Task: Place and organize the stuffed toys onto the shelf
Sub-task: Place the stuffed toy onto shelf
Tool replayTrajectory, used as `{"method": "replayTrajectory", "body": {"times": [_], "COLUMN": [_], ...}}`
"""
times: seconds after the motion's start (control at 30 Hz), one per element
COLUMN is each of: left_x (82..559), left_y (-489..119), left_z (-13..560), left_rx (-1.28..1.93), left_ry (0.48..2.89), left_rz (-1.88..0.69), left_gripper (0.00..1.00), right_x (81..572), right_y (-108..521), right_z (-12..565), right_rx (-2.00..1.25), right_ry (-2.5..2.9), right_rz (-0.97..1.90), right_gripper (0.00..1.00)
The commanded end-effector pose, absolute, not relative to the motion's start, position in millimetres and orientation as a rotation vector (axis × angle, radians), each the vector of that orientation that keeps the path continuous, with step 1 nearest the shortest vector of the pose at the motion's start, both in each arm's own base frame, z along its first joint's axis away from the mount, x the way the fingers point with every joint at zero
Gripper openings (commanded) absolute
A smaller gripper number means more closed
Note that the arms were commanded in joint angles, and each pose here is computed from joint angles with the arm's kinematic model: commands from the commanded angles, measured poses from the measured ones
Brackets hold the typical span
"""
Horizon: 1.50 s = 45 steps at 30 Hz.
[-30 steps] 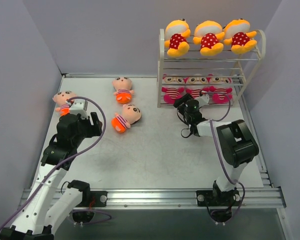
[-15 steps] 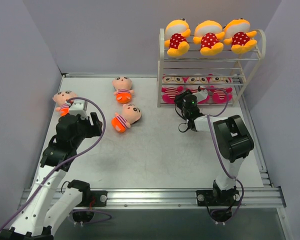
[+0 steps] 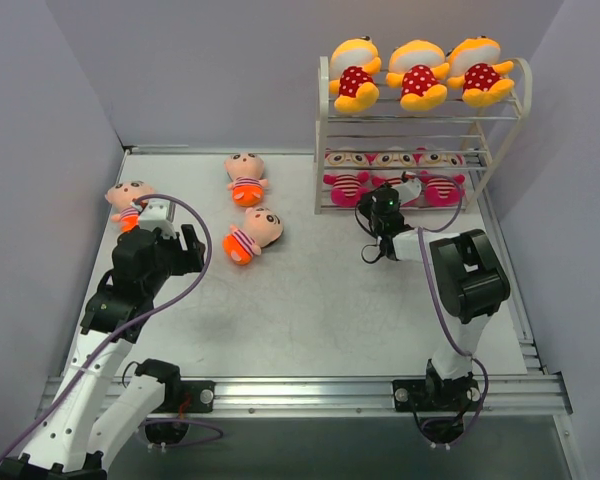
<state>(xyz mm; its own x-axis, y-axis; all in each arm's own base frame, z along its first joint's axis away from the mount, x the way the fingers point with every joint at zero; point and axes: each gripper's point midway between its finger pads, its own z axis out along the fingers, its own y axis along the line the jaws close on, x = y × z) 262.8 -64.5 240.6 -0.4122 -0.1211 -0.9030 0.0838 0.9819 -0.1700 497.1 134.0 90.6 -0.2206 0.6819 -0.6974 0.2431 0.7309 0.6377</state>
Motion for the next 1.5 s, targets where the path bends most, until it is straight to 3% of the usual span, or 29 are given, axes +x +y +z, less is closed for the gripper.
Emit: {"method": "replayTrajectory", "body": {"times": [0.0,0.23,0.53,0.9,1.23,1.47], "left_x": [262.6,262.6,262.6,263.3,267.6,272.3], "left_y": [-63.4,-63.4,-63.7,-65.3,-68.6,-71.5], "left_z": [242.9,242.2,242.9,240.3,231.6,222.2], "left_rx": [-0.021,-0.021,-0.022,-0.019,-0.019,-0.016], "left_ry": [1.97,1.971,1.97,1.982,2.019,2.058], "left_rz": [-0.215,-0.214,-0.217,-0.227,-0.247,-0.264], "left_gripper": [0.76,0.76,0.76,0.76,0.79,0.82], "right_x": [504.0,500.4,479.2,425.3,349.8,306.1], "right_y": [127.1,133.1,138.6,124.9,89.0,58.7], "right_z": [110.2,110.1,129.8,173.8,248.7,290.8], "right_rx": [0.723,0.7,0.664,0.565,0.358,0.322], "right_ry": [1.743,1.761,1.76,1.818,1.818,1.75], "right_rz": [0.461,0.483,0.506,0.488,0.351,0.254], "right_gripper": [0.03,0.05,0.37,0.49,0.8,0.9]}}
